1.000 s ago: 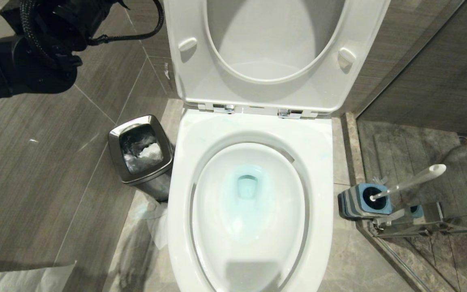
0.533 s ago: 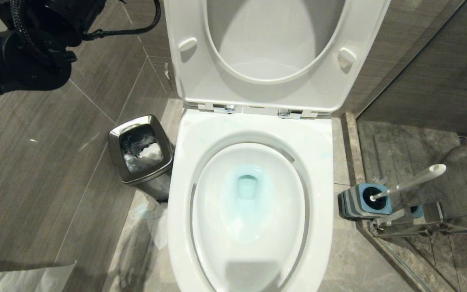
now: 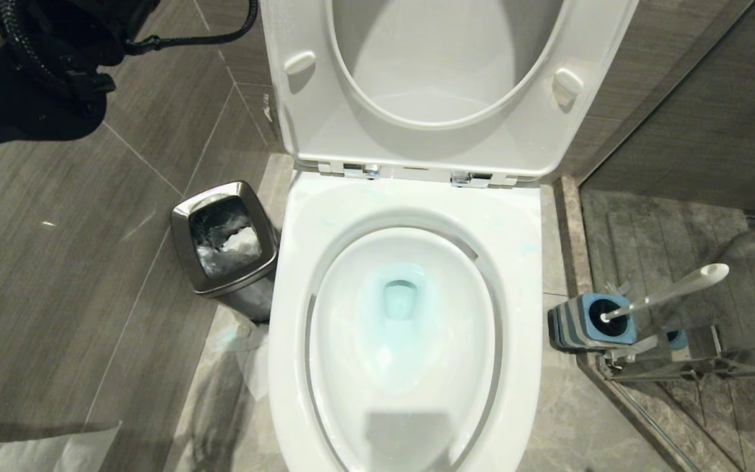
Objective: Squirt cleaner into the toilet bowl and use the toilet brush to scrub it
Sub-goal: Flush the toilet
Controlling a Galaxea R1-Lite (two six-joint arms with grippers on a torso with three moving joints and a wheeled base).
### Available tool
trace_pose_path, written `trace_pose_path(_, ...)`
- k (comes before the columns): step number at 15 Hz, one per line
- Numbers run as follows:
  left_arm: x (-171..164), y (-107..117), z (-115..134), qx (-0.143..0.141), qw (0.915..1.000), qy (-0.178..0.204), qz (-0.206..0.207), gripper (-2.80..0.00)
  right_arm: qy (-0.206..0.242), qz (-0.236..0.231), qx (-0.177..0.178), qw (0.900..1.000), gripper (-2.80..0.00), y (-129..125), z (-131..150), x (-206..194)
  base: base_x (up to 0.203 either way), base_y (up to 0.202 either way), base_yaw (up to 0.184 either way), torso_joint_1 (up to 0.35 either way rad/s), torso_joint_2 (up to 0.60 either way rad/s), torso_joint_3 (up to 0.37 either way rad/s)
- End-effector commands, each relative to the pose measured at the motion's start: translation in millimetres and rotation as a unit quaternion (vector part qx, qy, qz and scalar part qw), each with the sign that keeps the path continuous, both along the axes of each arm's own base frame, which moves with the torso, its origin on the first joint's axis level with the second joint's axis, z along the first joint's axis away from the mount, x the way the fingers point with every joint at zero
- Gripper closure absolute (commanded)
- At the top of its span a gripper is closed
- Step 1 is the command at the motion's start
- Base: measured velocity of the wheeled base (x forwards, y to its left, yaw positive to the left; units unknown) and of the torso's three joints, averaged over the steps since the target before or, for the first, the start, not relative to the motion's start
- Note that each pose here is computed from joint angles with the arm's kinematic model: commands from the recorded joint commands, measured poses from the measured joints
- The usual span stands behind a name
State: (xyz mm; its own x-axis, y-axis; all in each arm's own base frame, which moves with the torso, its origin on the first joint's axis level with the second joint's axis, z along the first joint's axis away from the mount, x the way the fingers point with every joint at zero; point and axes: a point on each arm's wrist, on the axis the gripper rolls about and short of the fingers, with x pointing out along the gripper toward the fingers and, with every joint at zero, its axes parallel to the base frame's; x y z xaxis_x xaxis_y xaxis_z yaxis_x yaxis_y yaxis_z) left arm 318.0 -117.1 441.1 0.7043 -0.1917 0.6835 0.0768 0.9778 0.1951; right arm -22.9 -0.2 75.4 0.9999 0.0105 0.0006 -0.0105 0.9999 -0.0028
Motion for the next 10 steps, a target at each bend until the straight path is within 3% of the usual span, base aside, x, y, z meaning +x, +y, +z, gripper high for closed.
trace_pose_path(1, -3.6, 1.3, 3.0, -0.001, 1.0000, -0.006, 0.002, 0.00, 0.001, 0.000, 0.000, 1.000, 0.00, 0.0, -0.4, 0.2, 0.000, 0.000, 0.000, 0.000, 0.00, 0.000)
trace_pose_path(6, -4.6, -2.5, 3.9, -0.002, 0.9999, -0.010, -0.004, 0.00, 0.001, 0.000, 0.000, 1.000, 0.00, 0.0, -0.4, 0.2, 0.000, 0.000, 0.000, 0.000, 0.00, -0.011)
trace_pose_path(10, -3.7, -5.7, 3.0, 0.001, 0.9999, -0.010, -0.009, 0.00, 0.001, 0.000, 0.000, 1.000, 0.00, 0.0, -0.3, 0.2, 0.000, 0.000, 0.000, 0.004, 0.00, -0.113)
